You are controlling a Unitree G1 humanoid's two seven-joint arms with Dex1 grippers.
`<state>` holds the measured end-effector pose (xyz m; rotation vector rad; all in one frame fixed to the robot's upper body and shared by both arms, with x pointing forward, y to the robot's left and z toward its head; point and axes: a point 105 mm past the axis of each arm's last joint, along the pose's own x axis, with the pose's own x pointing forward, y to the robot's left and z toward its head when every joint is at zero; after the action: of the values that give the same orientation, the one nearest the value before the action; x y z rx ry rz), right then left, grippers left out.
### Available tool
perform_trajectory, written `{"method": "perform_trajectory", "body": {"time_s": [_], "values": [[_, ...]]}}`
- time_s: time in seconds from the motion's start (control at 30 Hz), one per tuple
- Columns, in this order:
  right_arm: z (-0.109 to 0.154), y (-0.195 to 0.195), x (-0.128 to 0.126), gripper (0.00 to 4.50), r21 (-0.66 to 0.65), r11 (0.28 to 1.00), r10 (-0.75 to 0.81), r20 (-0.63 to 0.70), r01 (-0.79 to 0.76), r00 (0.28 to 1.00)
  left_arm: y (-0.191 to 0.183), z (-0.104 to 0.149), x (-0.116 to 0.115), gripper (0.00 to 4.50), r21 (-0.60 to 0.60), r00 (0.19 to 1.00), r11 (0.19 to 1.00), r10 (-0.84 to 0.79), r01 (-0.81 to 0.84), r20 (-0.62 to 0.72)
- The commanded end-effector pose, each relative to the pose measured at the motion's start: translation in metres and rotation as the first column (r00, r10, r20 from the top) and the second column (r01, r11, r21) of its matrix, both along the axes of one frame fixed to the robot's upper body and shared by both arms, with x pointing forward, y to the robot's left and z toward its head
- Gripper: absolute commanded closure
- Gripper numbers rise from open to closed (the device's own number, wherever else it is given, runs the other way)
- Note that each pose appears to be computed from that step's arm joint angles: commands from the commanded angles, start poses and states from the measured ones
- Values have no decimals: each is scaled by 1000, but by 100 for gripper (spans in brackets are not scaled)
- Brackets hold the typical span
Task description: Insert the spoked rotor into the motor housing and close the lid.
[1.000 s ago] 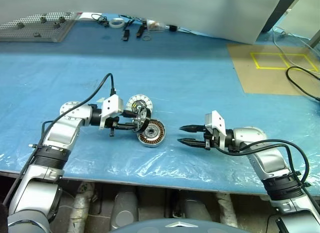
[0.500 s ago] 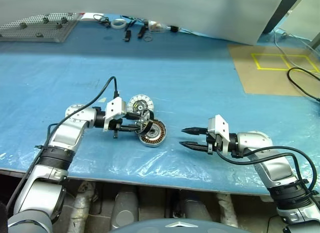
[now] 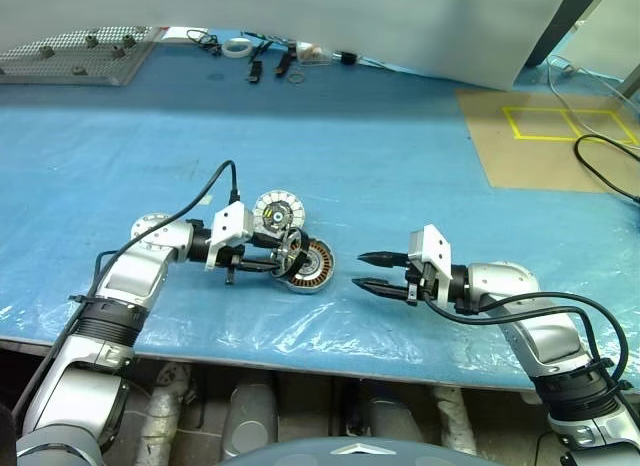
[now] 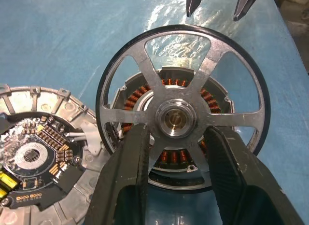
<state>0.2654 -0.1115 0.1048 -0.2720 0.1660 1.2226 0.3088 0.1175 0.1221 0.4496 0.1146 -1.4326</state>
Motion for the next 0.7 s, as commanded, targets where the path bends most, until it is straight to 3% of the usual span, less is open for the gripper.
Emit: {"method": "perform_trajectory", "body": {"time_s": [0.03,0.23,0.7], "values": [[3,1,-2,232,12,1000,10,22,-10,1000,-6,28,0,300,-58,998,998,-28,31,56],[1,2,-3,232,12,1000,8,19,-9,1000,-7,28,0,300,-42,998,999,-33,35,49],[-1,-1,-3,232,-4,1000,-10,18,10,1000,-15,2,5,300,-7,1000,1000,-11,11,-1]]}}
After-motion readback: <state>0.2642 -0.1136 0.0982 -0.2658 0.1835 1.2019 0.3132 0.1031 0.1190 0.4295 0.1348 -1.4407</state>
